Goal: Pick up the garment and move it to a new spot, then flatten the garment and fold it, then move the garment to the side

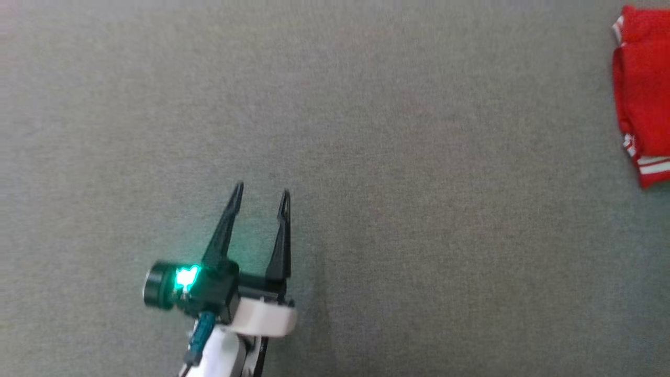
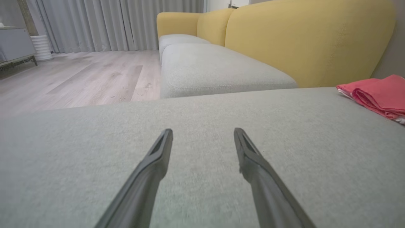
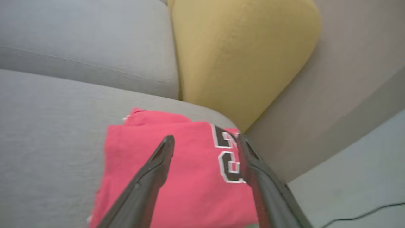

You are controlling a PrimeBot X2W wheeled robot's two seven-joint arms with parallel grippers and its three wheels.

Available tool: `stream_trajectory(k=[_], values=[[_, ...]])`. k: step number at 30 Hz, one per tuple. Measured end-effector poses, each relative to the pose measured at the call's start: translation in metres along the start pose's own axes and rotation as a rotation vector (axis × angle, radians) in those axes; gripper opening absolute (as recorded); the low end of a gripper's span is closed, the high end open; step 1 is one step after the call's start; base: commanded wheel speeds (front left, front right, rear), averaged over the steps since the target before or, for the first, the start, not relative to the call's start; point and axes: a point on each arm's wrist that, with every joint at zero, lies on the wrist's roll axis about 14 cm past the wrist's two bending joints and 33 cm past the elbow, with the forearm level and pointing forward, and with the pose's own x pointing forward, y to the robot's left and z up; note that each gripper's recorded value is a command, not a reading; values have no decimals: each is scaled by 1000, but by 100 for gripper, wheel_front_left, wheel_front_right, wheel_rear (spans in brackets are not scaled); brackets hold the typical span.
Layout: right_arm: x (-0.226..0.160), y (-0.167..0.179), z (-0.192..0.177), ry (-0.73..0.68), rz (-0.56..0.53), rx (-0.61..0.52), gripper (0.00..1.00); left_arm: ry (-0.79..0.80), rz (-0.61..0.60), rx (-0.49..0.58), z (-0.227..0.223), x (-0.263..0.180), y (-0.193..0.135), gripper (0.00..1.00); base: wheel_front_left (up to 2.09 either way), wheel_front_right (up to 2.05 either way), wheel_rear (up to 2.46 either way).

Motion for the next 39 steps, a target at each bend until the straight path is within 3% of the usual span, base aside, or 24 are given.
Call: stream_trajectory(k=[8, 17, 23, 29, 39], values=[[-61, 120, -41, 24, 283, 156, 100, 7, 69, -24, 6, -43, 15, 100, 0, 0, 0], [-133, 202, -35, -107, 500, 320, 100, -56, 173, -31, 24, -97, 34, 100, 0, 0, 0], [-164, 221, -32, -143, 569, 377, 100, -105, 247, -67, 34, -125, 50, 100, 0, 0, 0], [-186, 208, 19, -335, 571, 420, 100, -147, 287, -73, 42, -146, 58, 100, 0, 0, 0], [-210, 197, 7, -340, 553, 445, 100, -179, 280, -47, 49, -157, 56, 100, 0, 0, 0]])
